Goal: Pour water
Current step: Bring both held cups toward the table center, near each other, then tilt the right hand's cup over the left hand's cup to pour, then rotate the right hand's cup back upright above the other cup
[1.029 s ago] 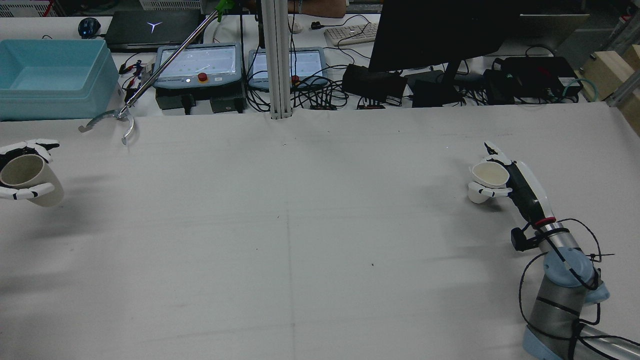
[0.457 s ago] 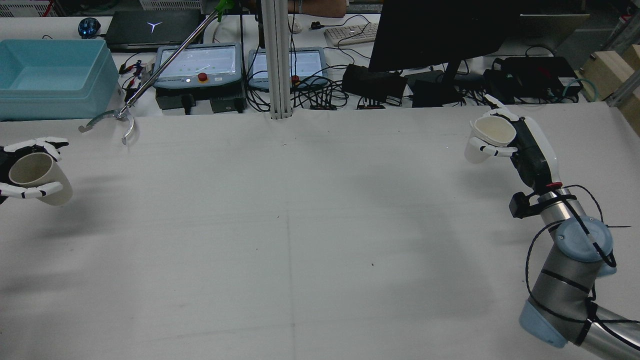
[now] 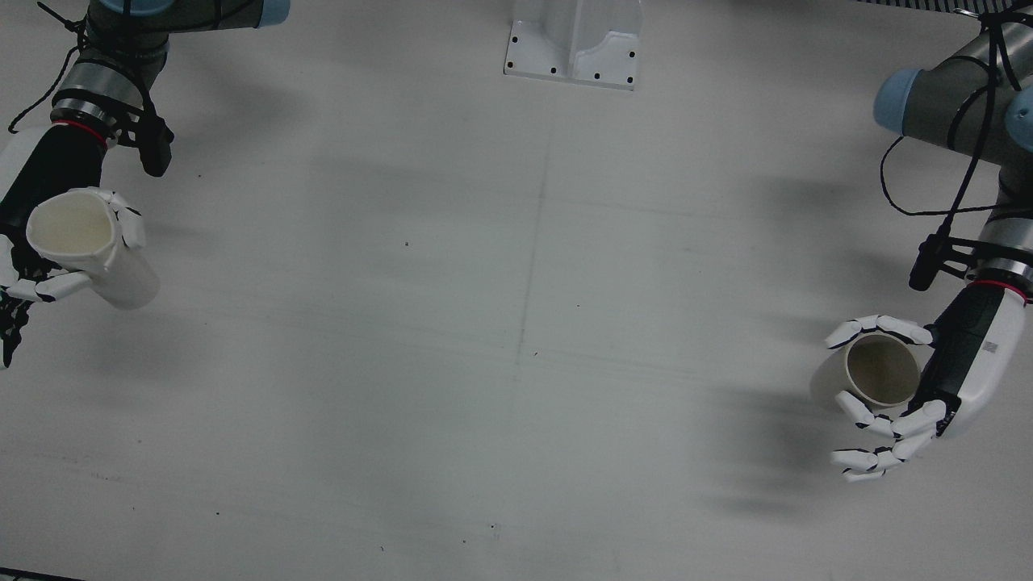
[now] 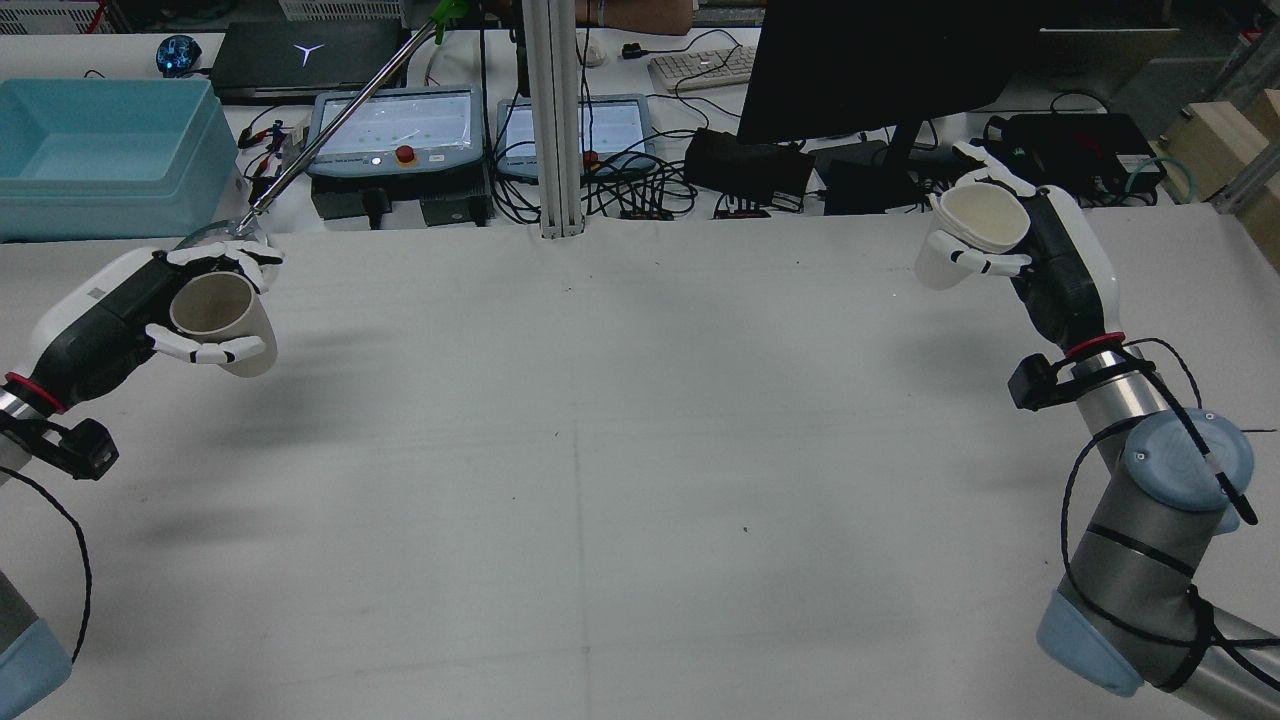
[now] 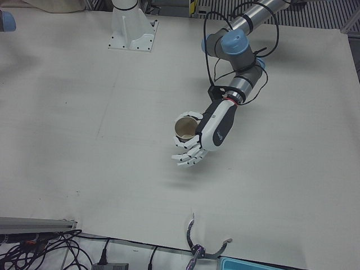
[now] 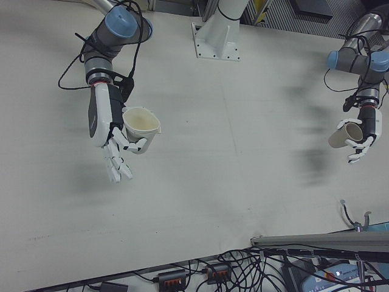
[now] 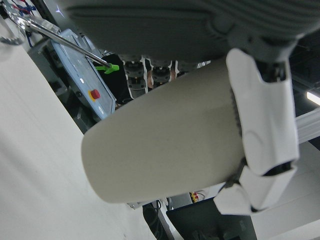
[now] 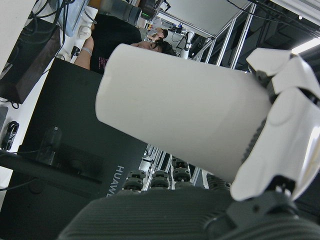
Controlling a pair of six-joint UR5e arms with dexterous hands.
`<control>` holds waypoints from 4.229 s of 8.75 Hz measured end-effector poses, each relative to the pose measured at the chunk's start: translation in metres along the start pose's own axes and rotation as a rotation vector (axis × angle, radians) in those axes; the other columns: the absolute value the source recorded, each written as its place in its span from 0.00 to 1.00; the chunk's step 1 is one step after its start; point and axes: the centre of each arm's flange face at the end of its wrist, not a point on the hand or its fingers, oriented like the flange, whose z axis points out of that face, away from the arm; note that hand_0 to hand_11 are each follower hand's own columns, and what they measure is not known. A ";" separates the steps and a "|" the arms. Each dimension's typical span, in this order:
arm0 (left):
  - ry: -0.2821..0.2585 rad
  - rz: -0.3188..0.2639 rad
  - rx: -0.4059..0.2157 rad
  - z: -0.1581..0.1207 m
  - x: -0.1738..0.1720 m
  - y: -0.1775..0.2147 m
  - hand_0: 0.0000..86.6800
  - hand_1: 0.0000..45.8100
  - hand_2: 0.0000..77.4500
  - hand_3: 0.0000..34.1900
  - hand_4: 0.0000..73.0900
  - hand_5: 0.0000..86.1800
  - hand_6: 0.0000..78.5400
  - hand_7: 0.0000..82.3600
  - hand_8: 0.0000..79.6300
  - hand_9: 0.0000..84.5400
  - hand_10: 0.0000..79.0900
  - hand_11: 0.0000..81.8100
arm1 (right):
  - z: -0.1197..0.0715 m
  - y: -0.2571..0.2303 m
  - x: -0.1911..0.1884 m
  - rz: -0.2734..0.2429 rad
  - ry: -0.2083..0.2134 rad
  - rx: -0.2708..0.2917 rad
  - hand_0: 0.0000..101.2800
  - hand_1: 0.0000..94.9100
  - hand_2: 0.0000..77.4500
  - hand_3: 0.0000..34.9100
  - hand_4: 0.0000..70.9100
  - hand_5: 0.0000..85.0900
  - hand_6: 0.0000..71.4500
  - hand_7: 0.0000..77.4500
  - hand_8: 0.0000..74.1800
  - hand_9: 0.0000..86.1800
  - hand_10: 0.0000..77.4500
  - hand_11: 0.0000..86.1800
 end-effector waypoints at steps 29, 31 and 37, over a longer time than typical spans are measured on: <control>-0.123 -0.049 -0.335 0.096 -0.116 0.316 0.64 0.38 0.47 0.00 0.52 0.53 0.23 0.35 0.17 0.25 0.14 0.22 | -0.056 0.306 -0.055 -0.757 -0.171 -0.408 0.45 0.17 0.49 0.00 0.32 0.74 0.13 0.18 0.03 0.06 0.07 0.11; -0.125 -0.047 -0.336 0.095 -0.116 0.316 0.65 0.38 0.47 0.00 0.52 0.53 0.22 0.35 0.17 0.25 0.14 0.22 | -0.041 0.287 -0.079 -0.852 -0.168 -0.394 0.45 0.17 0.49 0.00 0.32 0.74 0.13 0.18 0.03 0.06 0.07 0.12; -0.123 -0.050 -0.338 0.094 -0.115 0.316 0.65 0.38 0.47 0.00 0.52 0.53 0.22 0.34 0.14 0.25 0.14 0.22 | -0.023 0.245 -0.109 -1.034 -0.090 -0.422 0.44 0.17 0.49 0.00 0.34 0.74 0.11 0.12 0.03 0.06 0.06 0.06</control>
